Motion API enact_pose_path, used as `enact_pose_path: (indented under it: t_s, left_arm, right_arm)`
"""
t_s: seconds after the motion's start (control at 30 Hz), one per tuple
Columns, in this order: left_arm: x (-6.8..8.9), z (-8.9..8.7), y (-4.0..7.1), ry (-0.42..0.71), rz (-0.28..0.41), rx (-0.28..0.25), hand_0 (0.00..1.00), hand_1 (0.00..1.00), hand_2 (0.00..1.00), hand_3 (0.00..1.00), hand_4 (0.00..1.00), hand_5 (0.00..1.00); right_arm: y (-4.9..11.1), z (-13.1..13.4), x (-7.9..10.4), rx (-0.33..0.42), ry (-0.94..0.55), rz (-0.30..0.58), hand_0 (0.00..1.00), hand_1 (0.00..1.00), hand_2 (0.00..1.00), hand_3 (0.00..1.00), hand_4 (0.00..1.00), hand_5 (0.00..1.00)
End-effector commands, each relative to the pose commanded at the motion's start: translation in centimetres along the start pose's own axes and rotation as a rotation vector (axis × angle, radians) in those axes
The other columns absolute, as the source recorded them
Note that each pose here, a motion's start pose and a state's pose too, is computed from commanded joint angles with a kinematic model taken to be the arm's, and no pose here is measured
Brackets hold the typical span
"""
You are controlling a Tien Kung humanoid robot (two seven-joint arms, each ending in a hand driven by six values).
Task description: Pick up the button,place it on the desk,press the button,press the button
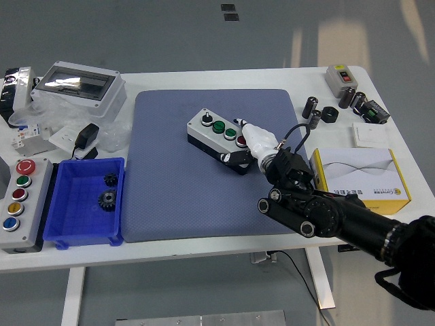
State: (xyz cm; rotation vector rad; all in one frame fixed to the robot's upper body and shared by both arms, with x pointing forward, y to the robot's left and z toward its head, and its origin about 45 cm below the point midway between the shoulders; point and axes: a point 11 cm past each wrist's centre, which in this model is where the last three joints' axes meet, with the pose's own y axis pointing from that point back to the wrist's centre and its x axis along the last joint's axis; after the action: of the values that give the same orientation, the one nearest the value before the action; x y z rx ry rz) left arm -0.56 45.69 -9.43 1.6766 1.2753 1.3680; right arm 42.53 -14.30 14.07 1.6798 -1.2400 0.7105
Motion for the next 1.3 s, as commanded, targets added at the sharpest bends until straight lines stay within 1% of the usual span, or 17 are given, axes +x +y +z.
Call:
enact_pose_path:
  t_s: [0.2, 0.23, 0.33, 0.4, 0.43, 0.5, 0.6, 0.63, 0.73, 0.8, 0.83, 0.93, 1.03, 1.13, 1.3]
  left_arm:
    - [0.0, 0.0, 0.0, 0.001, 0.000, -0.004, 0.646, 0.633, 0.573, 0.600, 0.602, 0.165]
    - [0.0, 0.0, 0.0, 0.001, 0.001, -0.004, 0.646, 0.633, 0.573, 0.601, 0.603, 0.165]
    - [-0.1, 0.0, 0.0, 0.002, 0.000, -0.006, 0.646, 0.633, 0.573, 0.601, 0.603, 0.165]
    - [-0.1, -0.1, -0.1, 0.002, -0.001, -0.005, 0.646, 0.633, 0.573, 0.601, 0.603, 0.165]
    - [-0.2, -0.1, -0.1, 0.002, -0.001, -0.005, 0.645, 0.633, 0.573, 0.602, 0.602, 0.163]
    - [-0.3, -0.2, -0.1, 0.002, -0.002, -0.003, 0.645, 0.633, 0.573, 0.602, 0.602, 0.163]
    - [-0.4, -0.4, -0.2, 0.003, -0.004, 0.000, 0.645, 0.633, 0.573, 0.602, 0.602, 0.163]
    - [-0.5, -0.4, -0.2, 0.003, -0.005, 0.002, 0.645, 0.633, 0.573, 0.601, 0.603, 0.166]
    - [-0.7, -0.6, -0.2, 0.004, -0.008, 0.004, 0.645, 0.633, 0.573, 0.601, 0.603, 0.166]
    - [-0.9, -0.7, -0.3, 0.002, -0.009, 0.007, 0.645, 0.633, 0.573, 0.601, 0.603, 0.166]
    - [-0.9, -0.7, -0.3, 0.002, -0.010, 0.008, 0.645, 0.633, 0.574, 0.603, 0.603, 0.160]
    - [-1.0, -0.8, -0.3, 0.001, -0.009, 0.007, 0.645, 0.633, 0.574, 0.603, 0.603, 0.160]
    - [-1.1, -0.8, -0.3, -0.001, -0.009, 0.006, 0.645, 0.633, 0.574, 0.603, 0.605, 0.163]
    - [-1.1, -0.7, -0.3, -0.004, -0.008, 0.005, 0.645, 0.633, 0.574, 0.603, 0.605, 0.163]
    - [-1.0, -0.4, -0.2, -0.009, -0.006, -0.001, 0.645, 0.633, 0.573, 0.603, 0.605, 0.167]
  right_arm:
    - [0.0, 0.0, 0.2, 0.011, 0.011, 0.010, 0.289, 0.503, 0.526, 0.704, 0.467, 0.111]
    - [0.1, 0.0, 0.2, 0.012, 0.012, 0.011, 0.263, 0.490, 0.508, 0.677, 0.271, 0.002]
    - [0.2, 0.1, 0.3, 0.023, 0.006, 0.015, 0.263, 0.490, 0.508, 0.677, 0.271, 0.002]
    - [0.4, 0.1, 0.7, 0.045, -0.016, 0.021, 0.263, 0.490, 0.508, 0.677, 0.271, 0.002]
    - [0.5, 0.1, 0.9, 0.055, -0.028, 0.024, 0.208, 0.434, 0.445, 0.584, 0.165, 0.002]
    - [0.8, 0.2, 1.5, 0.082, -0.059, 0.023, 0.208, 0.434, 0.445, 0.584, 0.165, 0.002]
    - [1.7, 0.9, 2.4, 0.136, -0.124, -0.007, 0.208, 0.434, 0.445, 0.584, 0.165, 0.002]
    - [2.0, 1.0, 2.6, 0.153, -0.145, -0.022, 0.173, 0.362, 0.377, 0.370, 0.002, 0.002]
    - [3.3, 1.4, 3.3, 0.221, -0.177, -0.060, 0.173, 0.362, 0.377, 0.370, 0.002, 0.002]
    - [4.3, 1.7, 3.6, 0.272, -0.163, -0.083, 0.173, 0.362, 0.377, 0.370, 0.002, 0.002]
    - [4.9, 2.0, 3.7, 0.294, -0.144, -0.097, 0.163, 0.340, 0.340, 0.256, 0.002, 0.002]
    - [6.3, 2.7, 3.6, 0.341, -0.067, -0.124, 0.163, 0.340, 0.340, 0.256, 0.002, 0.002]
    - [7.8, 3.1, 3.0, 0.395, 0.022, -0.159, 0.168, 0.340, 0.339, 0.246, 0.002, 0.002]
    - [8.5, 2.7, 2.2, 0.438, 0.096, -0.172, 0.168, 0.340, 0.339, 0.246, 0.002, 0.002]
    - [8.4, 2.0, 1.8, 0.484, 0.215, -0.142, 0.168, 0.336, 0.329, 0.236, 0.002, 0.002]
